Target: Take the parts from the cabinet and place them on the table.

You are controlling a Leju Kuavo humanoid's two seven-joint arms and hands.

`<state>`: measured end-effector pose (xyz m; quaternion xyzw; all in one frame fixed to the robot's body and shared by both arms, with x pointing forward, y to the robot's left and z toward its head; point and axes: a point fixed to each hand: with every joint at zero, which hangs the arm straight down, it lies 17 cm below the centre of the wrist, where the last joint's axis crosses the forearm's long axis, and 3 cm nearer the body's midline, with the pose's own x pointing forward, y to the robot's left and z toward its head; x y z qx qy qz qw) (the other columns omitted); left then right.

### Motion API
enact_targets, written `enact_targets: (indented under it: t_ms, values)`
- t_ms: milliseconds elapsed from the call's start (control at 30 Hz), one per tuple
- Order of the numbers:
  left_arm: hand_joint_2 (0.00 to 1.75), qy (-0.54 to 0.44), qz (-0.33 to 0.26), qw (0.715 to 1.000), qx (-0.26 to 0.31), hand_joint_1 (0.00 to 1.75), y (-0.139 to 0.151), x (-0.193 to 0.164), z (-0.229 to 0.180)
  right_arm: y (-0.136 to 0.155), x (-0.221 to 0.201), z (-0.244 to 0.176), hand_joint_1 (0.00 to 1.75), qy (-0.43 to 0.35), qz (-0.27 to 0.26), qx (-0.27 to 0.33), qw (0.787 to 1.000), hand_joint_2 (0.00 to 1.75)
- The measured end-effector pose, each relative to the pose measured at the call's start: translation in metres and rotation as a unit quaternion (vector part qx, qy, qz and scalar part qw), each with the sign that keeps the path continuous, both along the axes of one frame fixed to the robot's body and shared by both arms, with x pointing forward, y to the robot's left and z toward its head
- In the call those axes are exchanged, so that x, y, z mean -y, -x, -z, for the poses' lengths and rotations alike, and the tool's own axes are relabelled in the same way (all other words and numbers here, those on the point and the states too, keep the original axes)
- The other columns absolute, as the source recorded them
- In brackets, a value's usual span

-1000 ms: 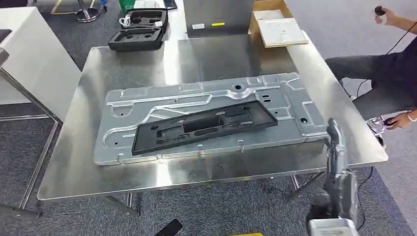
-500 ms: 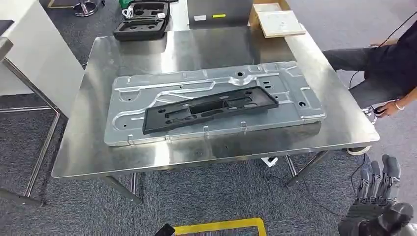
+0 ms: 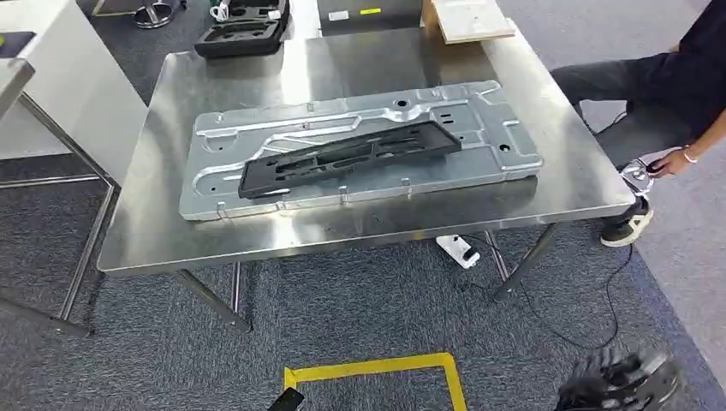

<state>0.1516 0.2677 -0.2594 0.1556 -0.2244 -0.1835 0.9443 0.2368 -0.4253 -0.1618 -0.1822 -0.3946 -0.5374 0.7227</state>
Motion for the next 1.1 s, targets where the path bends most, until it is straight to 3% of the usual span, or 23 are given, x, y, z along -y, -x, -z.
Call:
enact_targets:
  t_ms: [100,167,267,367,400,467,633,667,767,800,967,1000,1100]
  values:
    - [0.0,0.0,0.001,1.0,0.012,0.0,-0.013,0.005,-0.004,0.057,-0.046,0.057,0.0,-0.102,0.037,-0.074,0.991,0.0]
    - [0.0,-0.002,-0.003,1.0,0.013,0.0,-0.014,0.004,-0.004,0.078,-0.07,0.073,0.0,-0.135,0.037,-0.113,0.984,0.0]
    - [0.0,0.003,-0.011,1.0,0.008,0.0,-0.009,0.008,-0.003,0.097,-0.093,0.086,0.0,-0.151,0.019,-0.173,0.973,0.0]
    - [0.0,0.006,-0.02,1.0,-0.003,0.0,-0.003,0.011,-0.001,0.12,-0.1,0.094,0.0,-0.136,-0.04,-0.261,0.955,0.0]
    - [0.0,0.006,-0.023,1.0,-0.007,0.0,-0.001,0.011,-0.001,0.127,-0.1,0.096,0.0,-0.128,-0.064,-0.291,0.946,1.75]
    - [0.0,0.007,-0.027,1.0,-0.01,0.0,0.002,0.012,0.0,0.135,-0.106,0.099,0.0,-0.123,-0.112,-0.337,0.927,1.75]
    - [0.0,0.013,-0.031,0.999,-0.014,0.0,0.003,0.012,0.001,0.139,-0.122,0.101,0.0,-0.116,-0.173,-0.376,0.903,1.75]
    - [0.0,0.014,-0.03,0.999,-0.015,0.0,0.004,0.012,0.001,0.142,-0.123,0.101,0.0,-0.112,-0.178,-0.383,0.899,0.0]
    - [0.0,0.016,-0.03,0.999,-0.019,0.0,0.008,0.013,0.002,0.145,-0.124,0.101,0.0,-0.103,-0.19,-0.392,0.894,0.0]
    - [0.0,0.017,-0.029,0.999,-0.02,0.0,0.008,0.013,0.002,0.145,-0.125,0.101,0.0,-0.102,-0.192,-0.393,0.893,1.75]
    - [0.0,0.029,-0.028,0.999,-0.021,0.0,0.007,0.017,0.003,0.151,-0.15,0.108,0.0,-0.152,-0.225,-0.396,0.877,1.75]
    - [0.0,0.031,-0.028,0.999,-0.021,0.0,0.007,0.018,0.003,0.152,-0.155,0.108,0.0,-0.16,-0.23,-0.397,0.874,0.0]
    - [0.0,0.033,-0.027,0.999,-0.011,0.0,-0.003,0.017,0.0,0.151,-0.167,0.109,0.0,-0.17,-0.25,-0.395,0.867,0.0]
